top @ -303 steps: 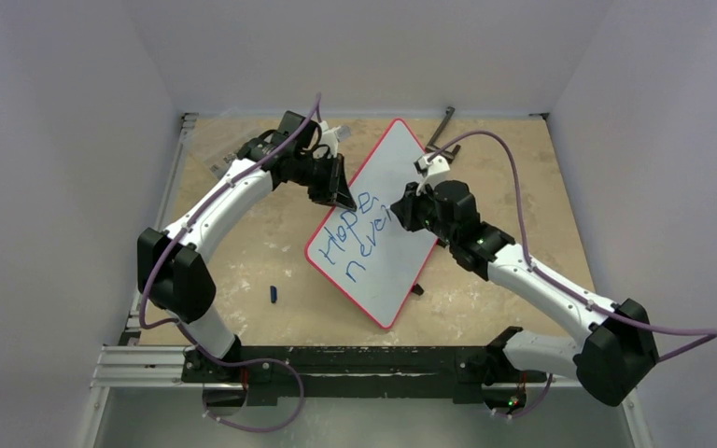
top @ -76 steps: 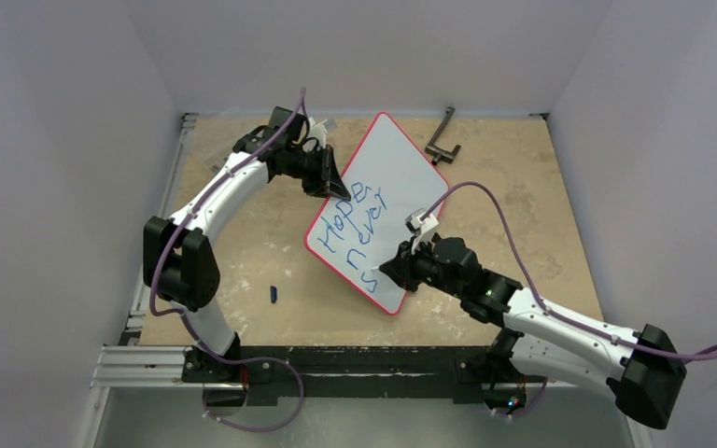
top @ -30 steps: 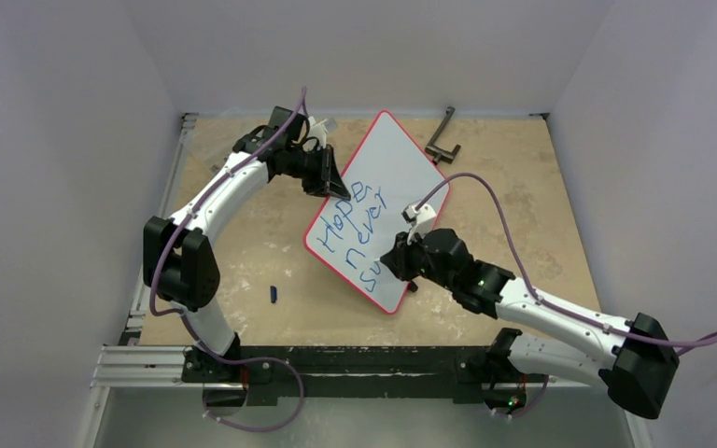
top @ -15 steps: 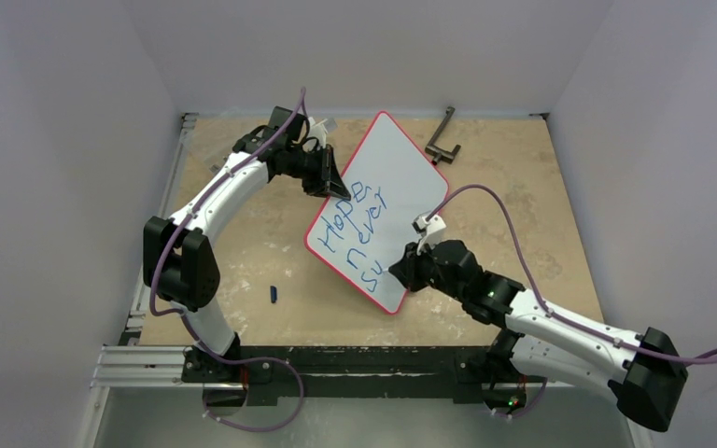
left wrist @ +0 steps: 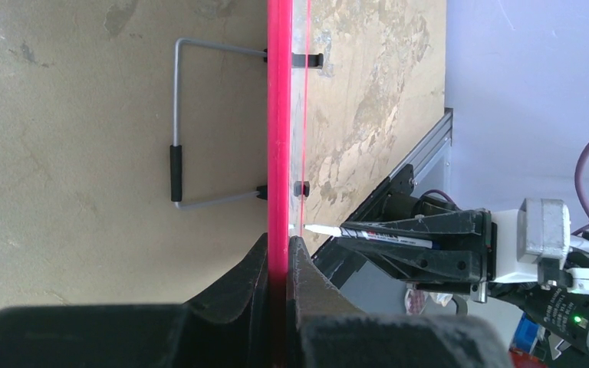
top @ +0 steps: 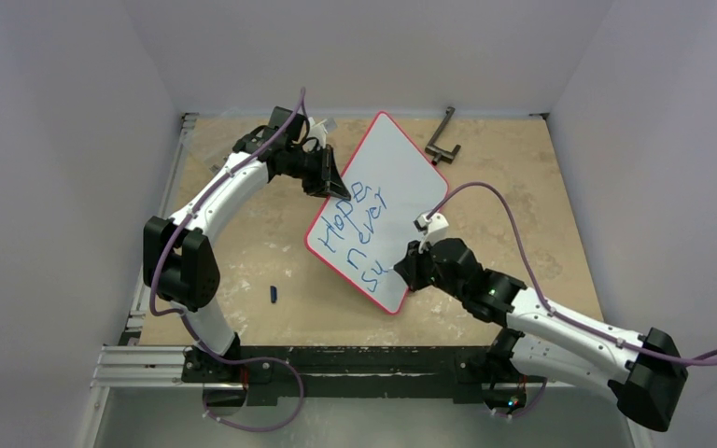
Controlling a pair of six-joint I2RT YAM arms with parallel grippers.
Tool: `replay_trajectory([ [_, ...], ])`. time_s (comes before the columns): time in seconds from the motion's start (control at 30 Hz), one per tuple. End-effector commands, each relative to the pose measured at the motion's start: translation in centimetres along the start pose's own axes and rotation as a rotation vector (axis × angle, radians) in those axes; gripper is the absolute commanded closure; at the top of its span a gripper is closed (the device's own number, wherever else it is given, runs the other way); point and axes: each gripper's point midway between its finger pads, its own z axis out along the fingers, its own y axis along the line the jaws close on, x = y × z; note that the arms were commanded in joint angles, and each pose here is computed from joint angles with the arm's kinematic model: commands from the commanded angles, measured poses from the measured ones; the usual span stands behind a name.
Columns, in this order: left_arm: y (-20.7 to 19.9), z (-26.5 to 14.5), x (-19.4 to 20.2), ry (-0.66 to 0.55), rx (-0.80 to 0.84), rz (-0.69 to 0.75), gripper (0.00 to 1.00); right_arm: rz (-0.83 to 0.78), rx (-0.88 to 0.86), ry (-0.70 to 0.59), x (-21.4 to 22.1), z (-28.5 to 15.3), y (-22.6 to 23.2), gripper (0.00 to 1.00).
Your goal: Write a sentence on the whiteboard
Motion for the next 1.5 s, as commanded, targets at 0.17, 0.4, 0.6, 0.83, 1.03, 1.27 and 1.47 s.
replay_trajectory([
  [0.17,0.5,-1.6,-1.6,-0.092,-0.059,0.032,1.00,-0.039,-0.012,-0.149,-6.5,-1.5,1.7,1.00],
  [0.4,0.4,-1.7,-1.6,-0.093,-0.058,0.033,1.00,-0.048,-0.039,-0.157,-7.5,-0.4,2.8,1.00],
  [0.6,0.3,-1.7,-1.6,-0.093,-0.055,0.032,1.00,-0.051,-0.058,-0.163,-8.1,0.4,3.5,1.00],
  [0.83,0.2,-1.8,-1.5,-0.096,-0.053,0.035,1.00,-0.061,-0.056,-0.140,-7.4,1.6,3.6,1.00],
  [1.03,0.2,-1.9,-1.5,-0.097,-0.051,0.036,1.00,-0.055,-0.042,-0.111,-5.9,1.9,2.9,1.00],
  [1.27,0.1,-1.9,-1.6,-0.099,-0.051,0.037,1.00,-0.035,-0.027,-0.075,-3.6,1.8,1.9,1.00],
  [1.47,0.1,-1.9,-1.6,-0.099,-0.050,0.037,1.00,-0.008,-0.018,-0.036,-1.2,1.7,0.9,1.00],
])
